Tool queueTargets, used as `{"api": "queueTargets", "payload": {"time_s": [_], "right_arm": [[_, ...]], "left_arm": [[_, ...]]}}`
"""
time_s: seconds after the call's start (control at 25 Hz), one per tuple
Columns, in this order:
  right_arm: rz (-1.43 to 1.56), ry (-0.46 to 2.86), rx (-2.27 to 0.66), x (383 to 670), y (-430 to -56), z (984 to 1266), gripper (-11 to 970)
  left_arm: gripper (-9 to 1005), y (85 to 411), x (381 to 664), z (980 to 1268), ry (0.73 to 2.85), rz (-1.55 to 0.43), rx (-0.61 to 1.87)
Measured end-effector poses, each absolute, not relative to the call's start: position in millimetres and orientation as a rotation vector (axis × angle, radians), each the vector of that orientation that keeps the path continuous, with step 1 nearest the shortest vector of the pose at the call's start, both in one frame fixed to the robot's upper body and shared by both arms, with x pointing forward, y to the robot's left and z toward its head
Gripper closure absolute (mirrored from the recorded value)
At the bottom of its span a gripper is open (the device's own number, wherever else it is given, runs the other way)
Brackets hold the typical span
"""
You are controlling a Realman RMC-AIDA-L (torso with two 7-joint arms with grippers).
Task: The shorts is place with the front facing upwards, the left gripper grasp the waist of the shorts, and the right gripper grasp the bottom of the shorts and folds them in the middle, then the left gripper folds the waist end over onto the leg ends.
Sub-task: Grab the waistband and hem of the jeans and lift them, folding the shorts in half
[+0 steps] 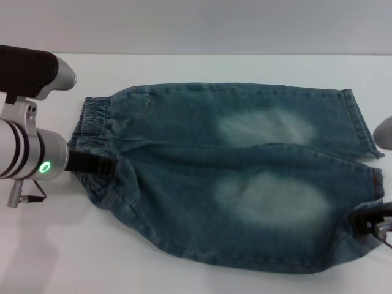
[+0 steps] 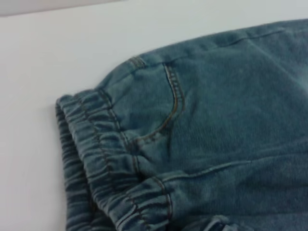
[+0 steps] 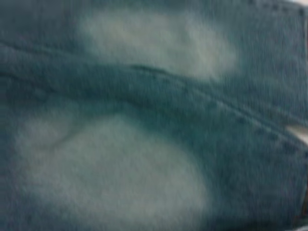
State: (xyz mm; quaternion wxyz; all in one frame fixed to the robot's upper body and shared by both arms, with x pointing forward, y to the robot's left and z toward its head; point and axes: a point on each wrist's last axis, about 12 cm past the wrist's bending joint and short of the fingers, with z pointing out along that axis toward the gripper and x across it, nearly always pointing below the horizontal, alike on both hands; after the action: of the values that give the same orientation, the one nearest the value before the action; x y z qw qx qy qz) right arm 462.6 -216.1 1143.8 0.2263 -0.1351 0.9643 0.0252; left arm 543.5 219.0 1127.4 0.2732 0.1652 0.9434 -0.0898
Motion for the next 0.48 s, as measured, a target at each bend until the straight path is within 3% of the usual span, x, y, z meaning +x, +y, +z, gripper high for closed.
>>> {"api": "queueTargets", "payload": {"time_s": [0.48], "right_arm": [[0.032, 2.411, -0.352, 479, -238, 1162, 961]], "left_arm": [[903, 227, 554, 1140, 2.403, -0.234, 0.37]]}}
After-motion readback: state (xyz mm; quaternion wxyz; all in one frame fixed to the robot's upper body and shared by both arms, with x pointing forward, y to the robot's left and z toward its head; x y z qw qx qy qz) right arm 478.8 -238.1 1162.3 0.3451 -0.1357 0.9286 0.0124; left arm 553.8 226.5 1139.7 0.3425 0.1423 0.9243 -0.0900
